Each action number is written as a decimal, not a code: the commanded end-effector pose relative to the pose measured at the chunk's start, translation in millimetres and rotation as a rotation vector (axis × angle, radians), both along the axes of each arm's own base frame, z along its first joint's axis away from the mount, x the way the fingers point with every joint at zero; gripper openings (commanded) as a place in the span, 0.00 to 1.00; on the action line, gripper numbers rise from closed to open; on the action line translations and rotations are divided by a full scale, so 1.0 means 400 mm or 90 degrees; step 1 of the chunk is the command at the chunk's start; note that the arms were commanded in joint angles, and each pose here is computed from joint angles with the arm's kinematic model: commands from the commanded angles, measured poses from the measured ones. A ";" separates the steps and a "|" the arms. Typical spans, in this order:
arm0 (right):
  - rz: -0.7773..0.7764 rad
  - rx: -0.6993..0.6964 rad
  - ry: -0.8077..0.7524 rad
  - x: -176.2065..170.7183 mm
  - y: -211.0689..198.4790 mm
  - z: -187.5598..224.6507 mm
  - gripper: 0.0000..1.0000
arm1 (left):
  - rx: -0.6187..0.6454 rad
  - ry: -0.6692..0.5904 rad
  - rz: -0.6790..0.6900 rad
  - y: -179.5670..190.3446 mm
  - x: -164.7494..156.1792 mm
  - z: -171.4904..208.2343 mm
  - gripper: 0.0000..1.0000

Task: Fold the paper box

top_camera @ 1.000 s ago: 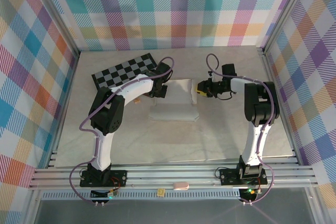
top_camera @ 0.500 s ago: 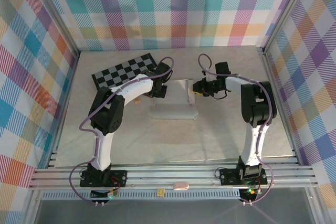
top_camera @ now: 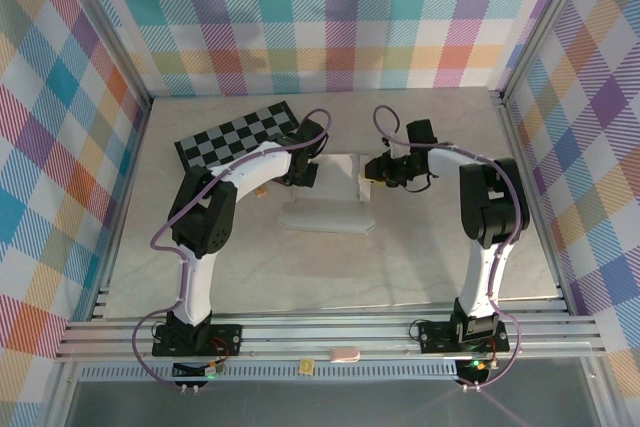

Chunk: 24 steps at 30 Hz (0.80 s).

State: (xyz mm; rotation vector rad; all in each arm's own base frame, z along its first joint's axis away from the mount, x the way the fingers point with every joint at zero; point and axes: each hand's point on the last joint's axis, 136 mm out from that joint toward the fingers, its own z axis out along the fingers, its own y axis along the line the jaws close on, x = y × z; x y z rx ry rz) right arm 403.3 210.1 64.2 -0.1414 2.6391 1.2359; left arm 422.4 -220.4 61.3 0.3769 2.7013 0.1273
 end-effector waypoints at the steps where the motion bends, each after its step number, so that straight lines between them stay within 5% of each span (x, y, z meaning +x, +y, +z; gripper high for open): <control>1: 0.044 0.048 -0.027 -0.036 0.027 0.057 0.34 | 0.036 0.035 -0.023 0.031 -0.042 -0.022 0.00; 16: 0.067 0.073 -0.024 -0.098 0.025 0.064 0.37 | 0.028 0.034 -0.028 0.029 -0.046 -0.027 0.00; 24: 0.071 0.010 -0.035 -0.101 0.031 0.048 0.38 | 0.021 0.035 -0.025 0.022 -0.042 -0.027 0.00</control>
